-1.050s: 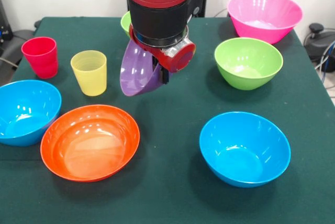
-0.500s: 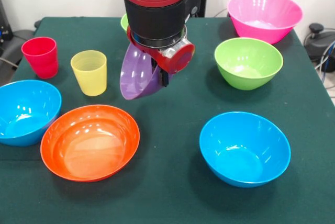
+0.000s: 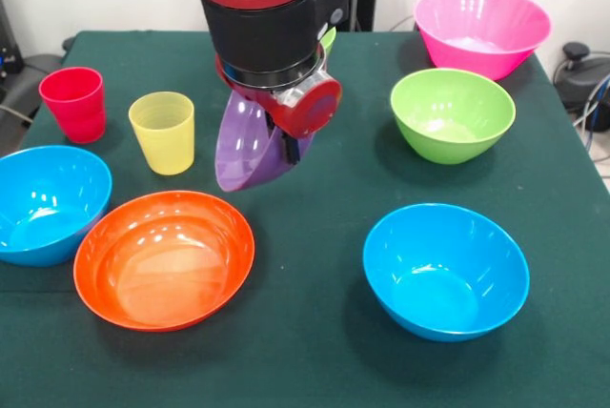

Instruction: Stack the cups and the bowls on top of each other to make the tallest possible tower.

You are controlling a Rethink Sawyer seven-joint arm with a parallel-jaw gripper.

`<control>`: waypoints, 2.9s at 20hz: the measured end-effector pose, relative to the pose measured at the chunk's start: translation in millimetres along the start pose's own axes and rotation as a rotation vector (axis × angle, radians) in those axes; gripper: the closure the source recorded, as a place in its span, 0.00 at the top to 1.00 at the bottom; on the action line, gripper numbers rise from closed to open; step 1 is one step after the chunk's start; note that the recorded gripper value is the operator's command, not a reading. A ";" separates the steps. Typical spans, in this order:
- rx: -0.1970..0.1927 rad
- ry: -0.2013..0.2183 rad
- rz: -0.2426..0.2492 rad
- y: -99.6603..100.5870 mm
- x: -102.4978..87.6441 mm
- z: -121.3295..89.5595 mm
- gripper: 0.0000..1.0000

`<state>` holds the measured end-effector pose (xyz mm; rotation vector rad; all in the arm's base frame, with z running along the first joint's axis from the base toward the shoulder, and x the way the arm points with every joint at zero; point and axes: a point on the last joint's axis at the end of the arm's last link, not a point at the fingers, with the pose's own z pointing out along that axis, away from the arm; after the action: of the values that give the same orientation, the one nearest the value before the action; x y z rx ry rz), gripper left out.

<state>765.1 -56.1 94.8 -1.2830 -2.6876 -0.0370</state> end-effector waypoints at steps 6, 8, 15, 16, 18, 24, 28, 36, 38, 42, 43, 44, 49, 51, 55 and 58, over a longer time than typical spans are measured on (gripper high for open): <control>-0.021 0.009 0.005 -0.1 -4.7 -3.0 0.00; -0.025 0.009 0.006 -0.5 -5.9 -5.5 0.00; -0.036 -0.015 0.005 -0.6 -9.5 -23.1 0.00; -0.037 -0.018 0.005 -0.4 -9.8 -25.2 0.00; -0.040 -0.029 -0.001 0.1 -10.6 -31.6 0.00; -0.041 -0.039 -0.033 -1.8 -13.5 -34.8 0.00; -0.031 -0.048 -0.093 -5.5 -16.4 -33.1 0.00; 0.001 -0.070 -0.191 -8.2 -15.3 -27.9 0.00; 0.010 -0.076 -0.207 -9.5 -15.5 -26.4 0.00; 0.026 -0.081 -0.219 -14.3 -17.0 -23.1 0.00; 0.027 -0.082 -0.219 -14.6 -17.2 -23.1 0.00; 0.029 -0.084 -0.221 -14.9 -17.2 -22.9 0.00; 0.031 -0.086 -0.224 -14.3 -16.4 -22.8 0.00; 0.032 -0.088 -0.226 -13.6 -15.5 -23.5 0.00; 0.034 -0.090 -0.230 -13.0 -13.6 -24.8 0.00; 0.038 -0.091 -0.236 -13.6 -8.7 -28.7 0.00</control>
<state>763.9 -74.0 122.4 -0.9730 -2.8883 0.0452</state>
